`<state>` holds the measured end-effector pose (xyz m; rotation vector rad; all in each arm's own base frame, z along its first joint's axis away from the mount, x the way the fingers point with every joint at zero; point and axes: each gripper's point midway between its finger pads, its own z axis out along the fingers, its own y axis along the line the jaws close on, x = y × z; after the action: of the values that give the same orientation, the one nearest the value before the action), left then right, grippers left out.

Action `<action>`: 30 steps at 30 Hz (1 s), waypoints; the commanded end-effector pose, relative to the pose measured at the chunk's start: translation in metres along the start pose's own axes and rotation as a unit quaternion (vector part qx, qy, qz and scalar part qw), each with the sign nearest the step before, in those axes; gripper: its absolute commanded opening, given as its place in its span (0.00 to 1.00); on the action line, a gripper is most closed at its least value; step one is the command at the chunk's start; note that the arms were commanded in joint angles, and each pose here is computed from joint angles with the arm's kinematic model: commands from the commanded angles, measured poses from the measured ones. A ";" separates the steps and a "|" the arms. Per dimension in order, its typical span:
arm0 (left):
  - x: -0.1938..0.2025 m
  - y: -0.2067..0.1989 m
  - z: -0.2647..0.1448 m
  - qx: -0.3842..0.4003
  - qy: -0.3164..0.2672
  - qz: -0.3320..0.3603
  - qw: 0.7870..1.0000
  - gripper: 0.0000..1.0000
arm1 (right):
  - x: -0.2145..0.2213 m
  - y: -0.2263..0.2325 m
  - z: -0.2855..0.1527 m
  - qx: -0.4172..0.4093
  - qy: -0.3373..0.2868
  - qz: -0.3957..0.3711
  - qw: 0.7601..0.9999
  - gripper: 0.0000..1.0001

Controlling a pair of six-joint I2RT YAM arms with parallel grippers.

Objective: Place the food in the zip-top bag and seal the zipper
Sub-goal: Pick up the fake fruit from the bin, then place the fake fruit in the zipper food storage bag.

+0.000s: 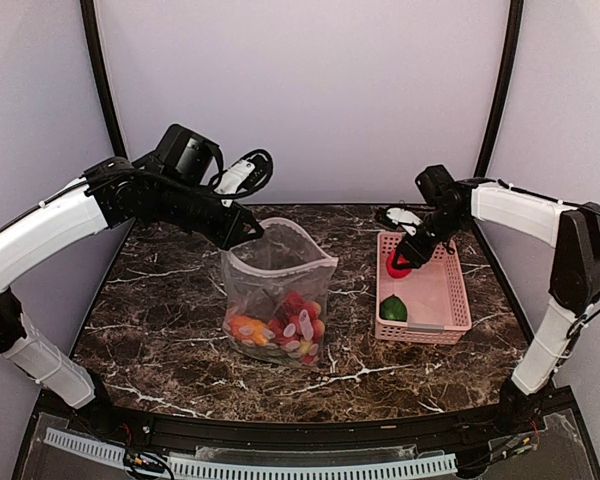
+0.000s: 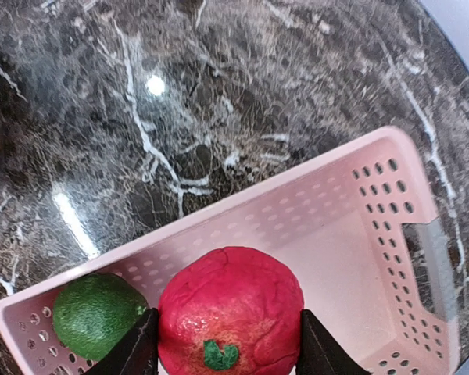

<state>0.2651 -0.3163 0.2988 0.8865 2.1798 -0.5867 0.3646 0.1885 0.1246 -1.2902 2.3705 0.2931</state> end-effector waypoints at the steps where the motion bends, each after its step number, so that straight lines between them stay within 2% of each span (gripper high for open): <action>1: -0.001 0.000 -0.011 0.001 -0.017 -0.007 1.000 0.01 | -0.038 0.007 -0.055 -0.007 -0.068 -0.016 0.998 0.42; 10: -0.002 -0.001 -0.006 0.006 -0.018 -0.012 1.000 0.01 | -0.109 0.067 -0.149 -0.070 -0.202 -0.093 0.972 0.42; 17: -0.003 -0.002 -0.004 0.010 -0.019 -0.017 1.000 0.01 | -0.151 0.147 -0.198 -0.142 -0.294 -0.185 0.927 0.43; 25: -0.004 -0.004 -0.010 0.014 -0.022 -0.021 0.999 0.01 | -0.180 0.209 -0.230 -0.196 -0.333 -0.245 0.889 0.43; 30: -0.006 -0.003 -0.013 0.011 -0.028 -0.022 0.999 0.01 | -0.191 0.235 -0.233 -0.220 -0.339 -0.271 0.874 0.43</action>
<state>0.2640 -0.3192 0.3004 0.8495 2.1783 -0.6318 0.2107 0.3540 0.4106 -1.6036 1.3725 0.8952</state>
